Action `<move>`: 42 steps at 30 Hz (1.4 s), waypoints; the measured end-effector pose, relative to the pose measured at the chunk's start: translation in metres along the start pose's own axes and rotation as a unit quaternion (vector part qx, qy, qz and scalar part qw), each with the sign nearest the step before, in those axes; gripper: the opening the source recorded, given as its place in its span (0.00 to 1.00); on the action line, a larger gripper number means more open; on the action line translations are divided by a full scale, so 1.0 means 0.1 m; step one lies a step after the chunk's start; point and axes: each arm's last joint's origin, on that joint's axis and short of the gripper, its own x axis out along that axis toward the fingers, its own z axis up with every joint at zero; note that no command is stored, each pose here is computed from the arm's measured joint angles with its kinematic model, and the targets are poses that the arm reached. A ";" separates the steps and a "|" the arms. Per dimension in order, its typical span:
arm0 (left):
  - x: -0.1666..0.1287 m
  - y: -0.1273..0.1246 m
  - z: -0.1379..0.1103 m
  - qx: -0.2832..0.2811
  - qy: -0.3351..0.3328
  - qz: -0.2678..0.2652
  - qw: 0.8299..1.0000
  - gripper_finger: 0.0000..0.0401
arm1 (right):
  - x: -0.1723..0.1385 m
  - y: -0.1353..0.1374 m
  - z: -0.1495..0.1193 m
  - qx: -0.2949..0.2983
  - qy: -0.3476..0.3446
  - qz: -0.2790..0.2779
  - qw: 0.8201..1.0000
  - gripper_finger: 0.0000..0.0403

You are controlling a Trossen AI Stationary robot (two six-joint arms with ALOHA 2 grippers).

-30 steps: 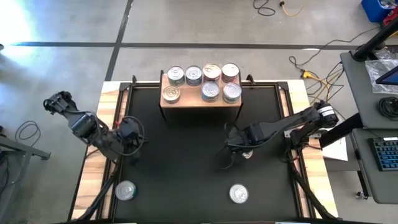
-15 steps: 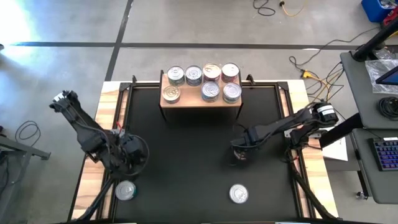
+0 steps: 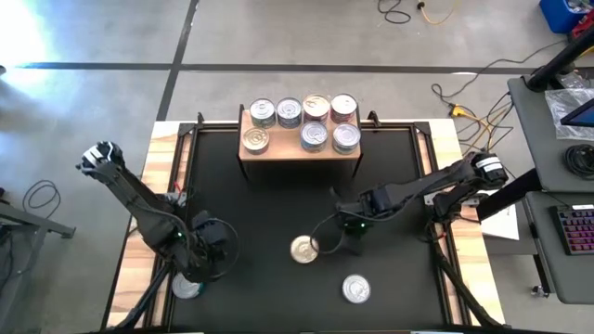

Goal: Stack canned seafood by type on shelf
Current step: Stack the blue-pink tuna can on top of the other blue-pink tuna can on the shelf

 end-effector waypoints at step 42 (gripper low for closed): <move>1.18 0.23 -0.15 0.185 -0.195 -0.217 0.939 0.88 | 1.01 1.03 0.48 -0.050 0.031 0.088 0.994 0.60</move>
